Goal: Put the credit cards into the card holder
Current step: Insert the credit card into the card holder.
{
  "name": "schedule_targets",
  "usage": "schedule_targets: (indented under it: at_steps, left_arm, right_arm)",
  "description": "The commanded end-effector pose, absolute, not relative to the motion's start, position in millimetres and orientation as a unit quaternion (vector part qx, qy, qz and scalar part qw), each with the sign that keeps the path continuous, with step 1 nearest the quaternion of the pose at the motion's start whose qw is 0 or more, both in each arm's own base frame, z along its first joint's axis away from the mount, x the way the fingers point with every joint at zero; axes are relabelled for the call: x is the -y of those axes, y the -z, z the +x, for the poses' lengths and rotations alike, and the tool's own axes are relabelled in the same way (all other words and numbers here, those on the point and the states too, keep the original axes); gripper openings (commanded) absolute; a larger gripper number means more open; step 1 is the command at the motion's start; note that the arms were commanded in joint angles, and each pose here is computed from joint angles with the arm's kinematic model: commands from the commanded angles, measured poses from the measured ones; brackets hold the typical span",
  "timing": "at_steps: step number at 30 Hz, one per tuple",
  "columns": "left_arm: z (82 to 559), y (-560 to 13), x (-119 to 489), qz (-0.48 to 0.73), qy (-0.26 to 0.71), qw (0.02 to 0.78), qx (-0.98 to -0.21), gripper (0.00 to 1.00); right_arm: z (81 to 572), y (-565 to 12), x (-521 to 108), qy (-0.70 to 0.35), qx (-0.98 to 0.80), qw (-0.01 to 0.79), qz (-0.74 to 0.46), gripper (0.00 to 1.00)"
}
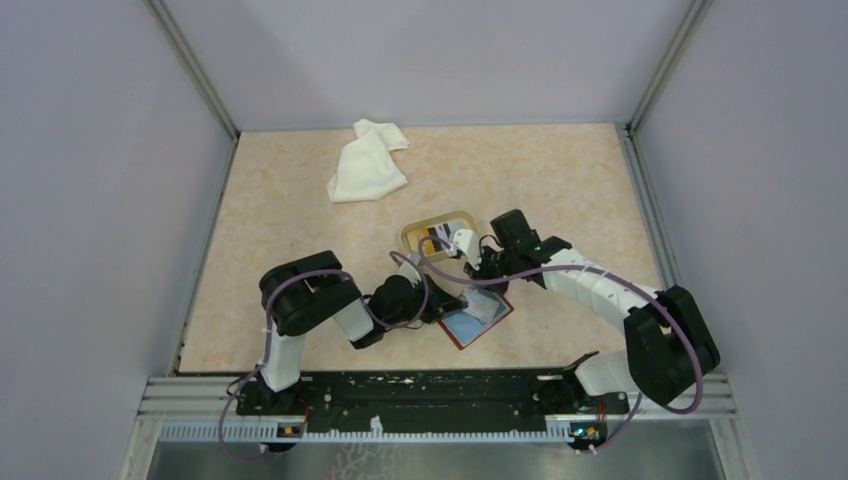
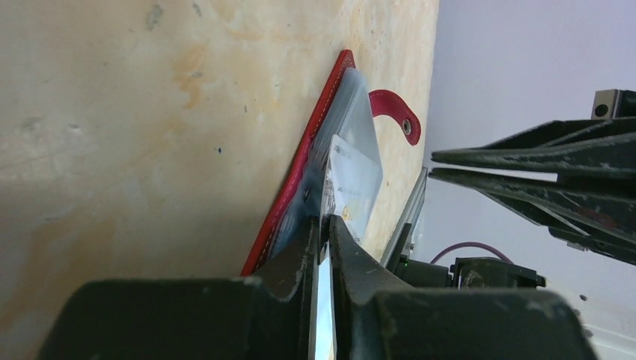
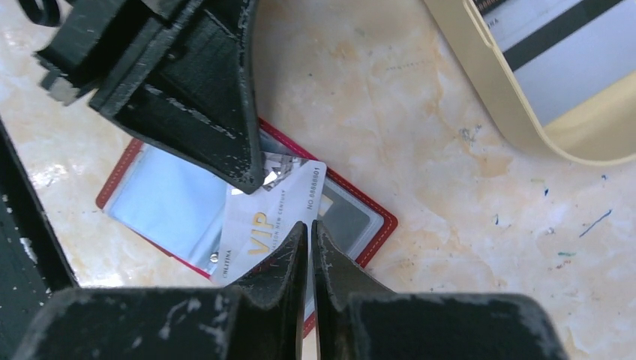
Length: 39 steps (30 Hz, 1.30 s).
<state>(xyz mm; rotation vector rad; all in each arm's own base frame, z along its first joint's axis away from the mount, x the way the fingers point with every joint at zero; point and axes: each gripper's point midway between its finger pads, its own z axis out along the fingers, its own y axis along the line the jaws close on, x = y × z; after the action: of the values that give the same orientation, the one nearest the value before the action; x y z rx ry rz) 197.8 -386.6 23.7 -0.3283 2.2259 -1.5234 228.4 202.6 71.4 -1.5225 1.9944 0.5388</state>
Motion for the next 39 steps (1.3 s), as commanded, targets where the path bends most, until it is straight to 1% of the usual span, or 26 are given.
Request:
schedule_targets:
  at_steps: [1, 15, 32, 39]
  left_arm:
    - [191, -3, 381, -0.083, 0.503, 0.202, -0.836, 0.13]
    - [187, -3, 382, -0.044, 0.489, 0.194, -0.849, 0.14]
    - [182, -5, 382, -0.001, 0.482, 0.162, -0.861, 0.15]
    - [184, -6, 380, 0.008, 0.473, 0.162, -0.866, 0.15]
  right_arm:
    - [255, -80, -201, -0.168, -0.759, 0.308, -0.548, 0.06]
    - [270, -56, -175, -0.091, -0.793, 0.277, -0.535, 0.07]
    - [266, -51, -177, -0.102, -0.793, 0.265, -0.539, 0.07]
    - [265, -49, -176, -0.104, -0.794, 0.26, -0.54, 0.08]
